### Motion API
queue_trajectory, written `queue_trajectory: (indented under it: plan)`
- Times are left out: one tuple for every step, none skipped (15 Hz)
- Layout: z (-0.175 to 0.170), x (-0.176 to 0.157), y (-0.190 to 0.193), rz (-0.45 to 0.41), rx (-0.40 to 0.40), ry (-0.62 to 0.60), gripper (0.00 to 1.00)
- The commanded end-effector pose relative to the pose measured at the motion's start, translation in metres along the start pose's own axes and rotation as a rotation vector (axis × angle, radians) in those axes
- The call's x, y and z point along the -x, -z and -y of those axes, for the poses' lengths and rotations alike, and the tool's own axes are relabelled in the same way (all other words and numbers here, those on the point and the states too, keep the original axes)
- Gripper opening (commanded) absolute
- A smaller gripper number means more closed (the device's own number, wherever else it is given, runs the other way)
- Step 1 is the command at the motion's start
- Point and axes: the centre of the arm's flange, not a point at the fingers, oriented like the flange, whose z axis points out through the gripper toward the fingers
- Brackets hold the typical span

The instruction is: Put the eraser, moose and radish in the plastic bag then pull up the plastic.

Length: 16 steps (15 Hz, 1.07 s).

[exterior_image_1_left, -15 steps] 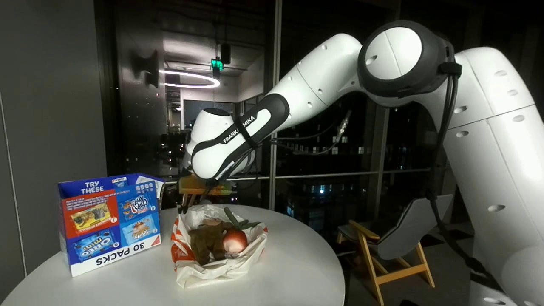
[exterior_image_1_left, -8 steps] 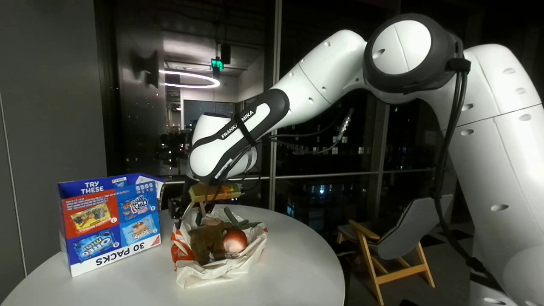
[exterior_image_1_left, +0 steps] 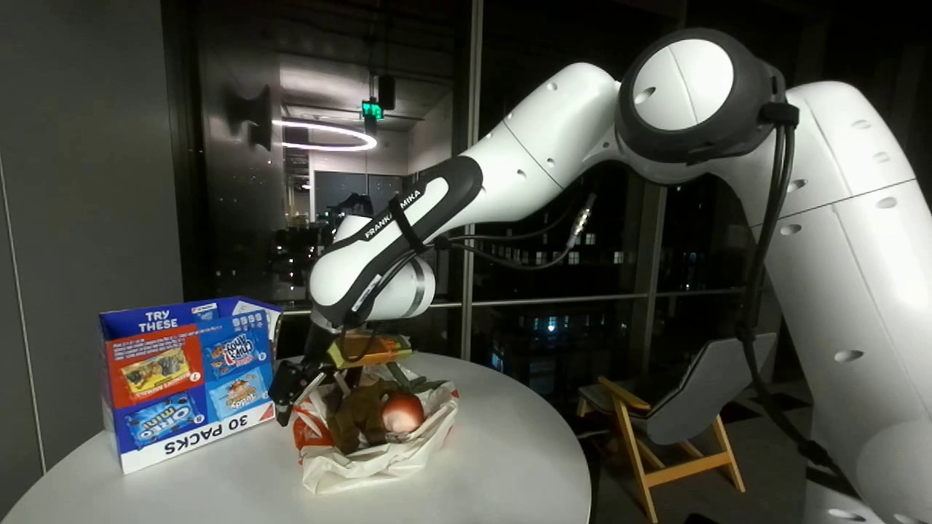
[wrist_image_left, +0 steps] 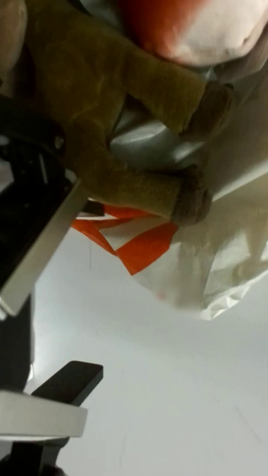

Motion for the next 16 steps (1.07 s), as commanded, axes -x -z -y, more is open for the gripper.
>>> queue_trajectory:
  plan:
    - [0.001, -0.002, -0.004, 0.006, -0.089, 0.019, 1.00]
    - [0.002, -0.003, -0.009, 0.008, -0.074, 0.009, 1.00]
    - [0.000, -0.002, -0.014, 0.012, -0.069, 0.007, 1.00]
    - [-0.002, -0.001, -0.020, -0.005, -0.031, 0.007, 1.00]
    - [-0.006, 0.000, -0.027, -0.019, 0.020, 0.016, 1.00]
    - [-0.010, 0.001, -0.034, 0.004, 0.038, 0.035, 1.00]
    - [-0.014, 0.003, -0.041, -0.003, 0.064, 0.046, 1.00]
    - [-0.016, 0.004, -0.047, -0.008, 0.089, 0.053, 1.00]
    - [-0.018, 0.004, -0.051, -0.022, 0.130, 0.066, 1.00]
    - [-0.021, 0.005, -0.054, -0.039, 0.171, 0.076, 1.00]
    - [-0.020, 0.005, -0.054, -0.075, 0.205, 0.098, 1.00]
    - [-0.020, 0.006, -0.052, -0.114, 0.246, 0.118, 1.00]
    - [-0.016, 0.007, -0.049, -0.154, 0.270, 0.146, 1.00]
    - [-0.012, 0.009, -0.045, -0.185, 0.311, 0.174, 1.00]
    - [-0.008, 0.011, -0.040, -0.208, 0.354, 0.202, 1.00]
    - [-0.005, 0.011, -0.037, -0.235, 0.395, 0.226, 1.00]
